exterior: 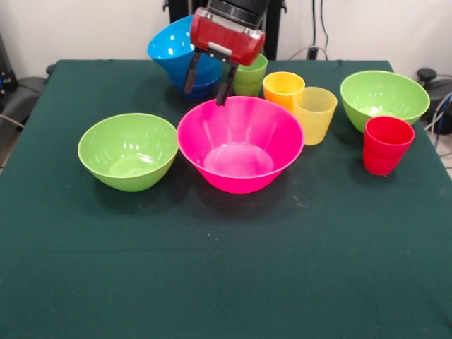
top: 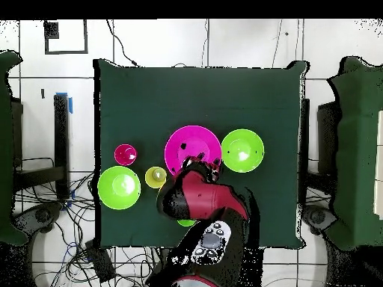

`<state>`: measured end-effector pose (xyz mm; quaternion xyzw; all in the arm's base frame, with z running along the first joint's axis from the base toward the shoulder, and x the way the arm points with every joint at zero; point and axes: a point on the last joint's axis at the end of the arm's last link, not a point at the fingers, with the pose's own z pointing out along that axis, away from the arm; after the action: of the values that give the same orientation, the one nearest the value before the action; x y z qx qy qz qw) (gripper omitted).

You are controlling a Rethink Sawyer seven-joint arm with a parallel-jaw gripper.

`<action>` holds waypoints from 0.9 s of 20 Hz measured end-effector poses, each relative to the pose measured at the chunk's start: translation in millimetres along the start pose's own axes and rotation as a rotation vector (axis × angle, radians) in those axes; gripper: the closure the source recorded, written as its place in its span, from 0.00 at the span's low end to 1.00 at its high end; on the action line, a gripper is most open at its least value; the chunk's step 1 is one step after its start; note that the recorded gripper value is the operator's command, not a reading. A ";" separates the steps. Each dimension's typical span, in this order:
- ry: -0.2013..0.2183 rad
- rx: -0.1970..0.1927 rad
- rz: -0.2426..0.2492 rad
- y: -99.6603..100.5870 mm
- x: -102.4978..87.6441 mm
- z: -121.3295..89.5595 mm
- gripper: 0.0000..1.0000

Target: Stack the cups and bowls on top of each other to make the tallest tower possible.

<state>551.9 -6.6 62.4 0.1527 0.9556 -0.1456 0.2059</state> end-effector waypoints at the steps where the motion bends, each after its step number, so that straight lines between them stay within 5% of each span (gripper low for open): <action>1: 0.004 0.002 -0.013 3.6 4.8 0.4 0.00; 8: 0.020 0.004 -0.048 14.1 19.6 3.1 0.00; 18: 0.021 0.003 -0.015 -5.6 26.2 28.5 0.00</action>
<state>537.2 -15.4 27.2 0.1472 0.9586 -0.1470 0.1943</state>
